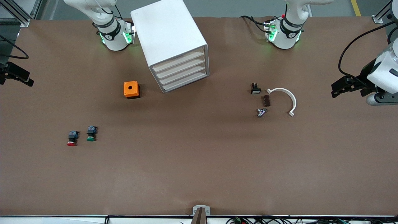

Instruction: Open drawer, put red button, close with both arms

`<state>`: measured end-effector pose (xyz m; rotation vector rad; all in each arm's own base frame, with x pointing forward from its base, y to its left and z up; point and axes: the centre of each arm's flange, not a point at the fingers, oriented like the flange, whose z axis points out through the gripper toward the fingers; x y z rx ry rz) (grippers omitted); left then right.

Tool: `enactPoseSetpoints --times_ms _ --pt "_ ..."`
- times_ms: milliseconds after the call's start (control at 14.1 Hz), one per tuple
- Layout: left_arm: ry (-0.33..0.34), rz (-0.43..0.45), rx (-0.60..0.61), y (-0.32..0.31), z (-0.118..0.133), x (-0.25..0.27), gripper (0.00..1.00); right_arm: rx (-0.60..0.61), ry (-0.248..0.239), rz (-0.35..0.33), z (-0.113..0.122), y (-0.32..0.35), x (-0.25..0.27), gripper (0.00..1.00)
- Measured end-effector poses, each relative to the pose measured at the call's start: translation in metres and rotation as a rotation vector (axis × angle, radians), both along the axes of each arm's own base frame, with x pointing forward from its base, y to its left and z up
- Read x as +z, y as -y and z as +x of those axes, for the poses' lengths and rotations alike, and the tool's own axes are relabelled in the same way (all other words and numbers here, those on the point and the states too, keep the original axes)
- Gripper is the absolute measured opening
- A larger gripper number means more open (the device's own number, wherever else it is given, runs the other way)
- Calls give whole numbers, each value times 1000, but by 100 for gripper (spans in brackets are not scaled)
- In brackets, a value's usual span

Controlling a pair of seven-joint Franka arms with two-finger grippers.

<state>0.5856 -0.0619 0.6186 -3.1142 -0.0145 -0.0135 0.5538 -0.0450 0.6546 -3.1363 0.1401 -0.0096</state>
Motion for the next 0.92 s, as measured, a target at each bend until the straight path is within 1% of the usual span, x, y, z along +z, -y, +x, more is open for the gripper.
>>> enactPoseSetpoints --times_ms 566,708,849,920 --pt "-6 0 -7 4 0 -3 100 1 0 0 0 0 0 100" --pt "-39 1 -23 14 2 -17 100 1 -1 0 0 0 0 100" --pt "-103 -5 -54 33 4 -38 100 -1 -4 -3 0 1 -1 100" --pt "-132 -23 -72 45 5 -49 100 -4 -12 -5 1 3 -4 100"
